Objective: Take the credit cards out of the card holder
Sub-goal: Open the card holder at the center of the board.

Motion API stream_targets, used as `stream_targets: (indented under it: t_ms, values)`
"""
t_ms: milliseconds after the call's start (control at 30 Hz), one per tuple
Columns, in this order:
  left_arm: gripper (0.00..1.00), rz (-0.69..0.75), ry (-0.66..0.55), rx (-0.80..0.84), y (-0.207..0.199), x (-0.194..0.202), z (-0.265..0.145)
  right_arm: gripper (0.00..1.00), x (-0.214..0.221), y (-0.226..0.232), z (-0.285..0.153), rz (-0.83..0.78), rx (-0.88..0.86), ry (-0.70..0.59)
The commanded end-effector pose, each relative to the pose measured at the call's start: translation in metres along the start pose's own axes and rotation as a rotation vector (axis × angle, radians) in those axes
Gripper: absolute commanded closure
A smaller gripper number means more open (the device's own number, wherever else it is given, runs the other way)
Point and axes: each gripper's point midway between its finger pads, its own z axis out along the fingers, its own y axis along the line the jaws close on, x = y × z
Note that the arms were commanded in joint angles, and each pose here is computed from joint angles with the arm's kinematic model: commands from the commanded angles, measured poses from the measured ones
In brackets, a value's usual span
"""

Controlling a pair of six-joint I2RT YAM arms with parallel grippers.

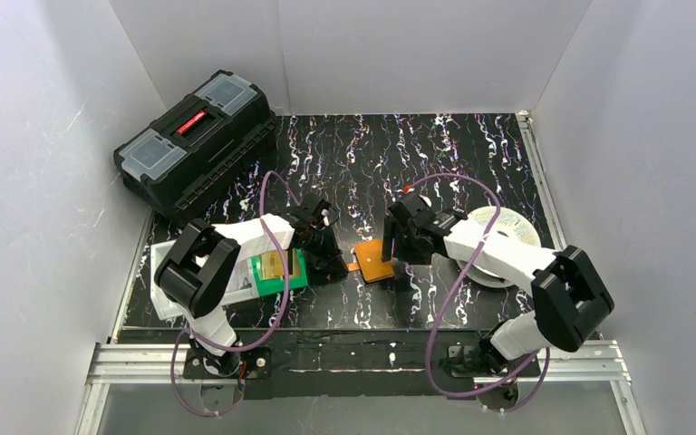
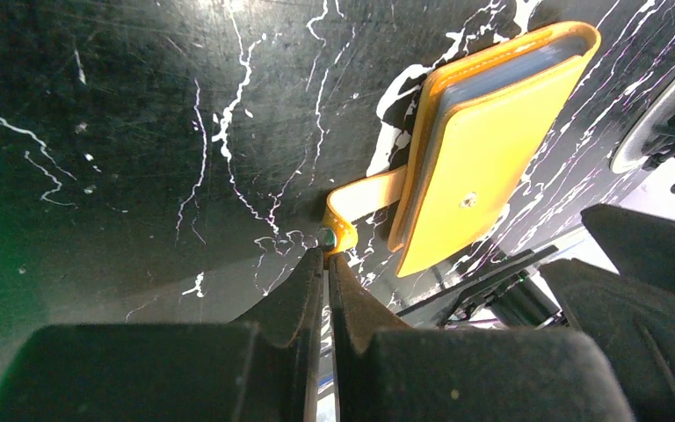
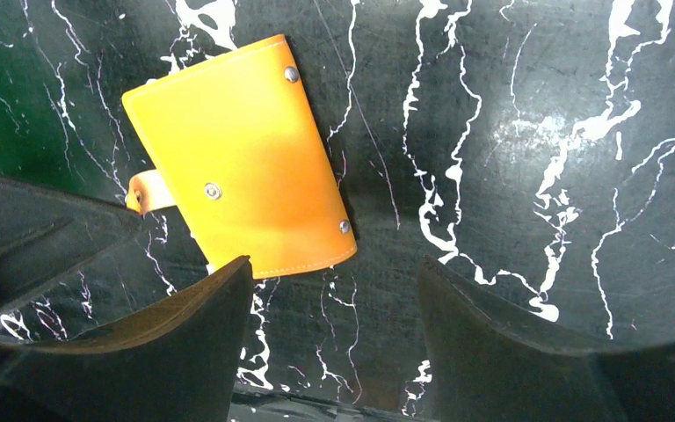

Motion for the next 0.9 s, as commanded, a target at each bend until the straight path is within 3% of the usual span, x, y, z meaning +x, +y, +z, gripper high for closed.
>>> stream_targets:
  t_ms: [0, 267, 633, 867]
  values:
    - [1.0, -0.012, -0.029, -0.006, 0.004, -0.003, -0.005, 0.26, -0.004, 0.006, -0.01, -0.024, -0.034, -0.072]
    - [1.0, -0.027, -0.03, -0.03, 0.01, -0.005, -0.002, 0.26, 0.01, 0.024, -0.003, -0.13, -0.001, -0.054]
    - [1.0, -0.021, -0.027, -0.056, 0.013, -0.008, -0.004, 0.14, 0.0, 0.051, 0.014, -0.363, 0.154, -0.135]
    - [1.0, -0.024, -0.028, -0.06, 0.014, -0.012, -0.004, 0.12, 0.004, 0.057, 0.028, -0.44, 0.197, -0.112]
